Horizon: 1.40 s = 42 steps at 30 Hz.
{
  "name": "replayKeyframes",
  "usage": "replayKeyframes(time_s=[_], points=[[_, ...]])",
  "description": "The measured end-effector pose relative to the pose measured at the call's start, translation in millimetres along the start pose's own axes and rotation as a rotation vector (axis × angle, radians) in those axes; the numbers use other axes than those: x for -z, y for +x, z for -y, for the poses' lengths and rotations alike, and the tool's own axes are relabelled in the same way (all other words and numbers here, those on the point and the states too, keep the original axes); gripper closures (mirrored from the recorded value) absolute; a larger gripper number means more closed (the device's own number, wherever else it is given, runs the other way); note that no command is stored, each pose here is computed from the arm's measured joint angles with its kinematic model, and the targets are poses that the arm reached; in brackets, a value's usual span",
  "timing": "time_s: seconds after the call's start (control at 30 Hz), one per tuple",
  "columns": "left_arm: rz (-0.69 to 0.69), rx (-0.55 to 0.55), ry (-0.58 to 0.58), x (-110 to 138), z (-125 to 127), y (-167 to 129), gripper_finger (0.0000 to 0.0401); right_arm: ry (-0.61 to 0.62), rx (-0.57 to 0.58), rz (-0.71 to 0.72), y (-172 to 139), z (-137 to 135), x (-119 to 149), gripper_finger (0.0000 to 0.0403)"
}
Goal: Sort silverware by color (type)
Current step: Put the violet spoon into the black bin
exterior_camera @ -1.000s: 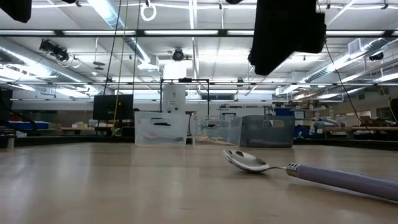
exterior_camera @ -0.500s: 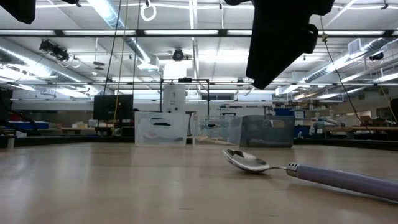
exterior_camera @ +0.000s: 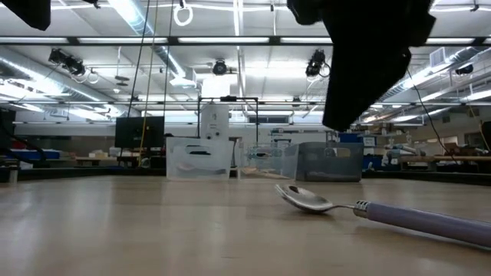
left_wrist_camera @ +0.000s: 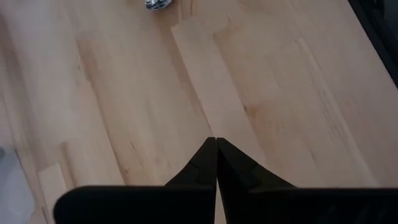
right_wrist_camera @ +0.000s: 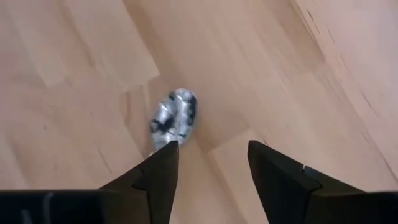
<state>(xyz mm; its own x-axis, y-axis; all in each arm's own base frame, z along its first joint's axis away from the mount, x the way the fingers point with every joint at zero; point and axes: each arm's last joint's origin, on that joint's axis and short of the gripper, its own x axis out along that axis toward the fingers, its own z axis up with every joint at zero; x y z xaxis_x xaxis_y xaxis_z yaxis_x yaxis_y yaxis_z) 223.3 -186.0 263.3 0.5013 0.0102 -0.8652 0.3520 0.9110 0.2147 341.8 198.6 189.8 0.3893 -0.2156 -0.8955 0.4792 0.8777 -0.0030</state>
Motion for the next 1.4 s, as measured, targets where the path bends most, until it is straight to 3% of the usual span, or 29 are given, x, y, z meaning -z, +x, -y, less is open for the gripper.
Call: replayKeyframes(time_s=[0.17, 0.37, 0.67, 1.0, 1.4], points=[[-0.004, -0.014, -0.008, -1, -6, 2, 0.0390, 0.018, -0.010, 0.008, 8, 0, 11, 0.0201], [-0.011, -0.027, -0.032, -2, -14, 5, 0.0390, 0.004, -0.083, 0.104, 14, -11, 26, 0.0201], [-0.011, -0.028, -0.029, -3, -15, 5, 0.0390, 0.047, -0.103, 0.205, 14, -26, 33, 0.0202], [-0.014, -0.021, -0.041, -2, -14, 5, 0.0390, -0.015, 0.038, 0.111, 42, -49, 38, 0.0202], [-0.017, -0.021, -0.035, -2, -14, 5, 0.0390, 0.062, 0.082, 0.107, 35, -51, 55, 0.0202]])
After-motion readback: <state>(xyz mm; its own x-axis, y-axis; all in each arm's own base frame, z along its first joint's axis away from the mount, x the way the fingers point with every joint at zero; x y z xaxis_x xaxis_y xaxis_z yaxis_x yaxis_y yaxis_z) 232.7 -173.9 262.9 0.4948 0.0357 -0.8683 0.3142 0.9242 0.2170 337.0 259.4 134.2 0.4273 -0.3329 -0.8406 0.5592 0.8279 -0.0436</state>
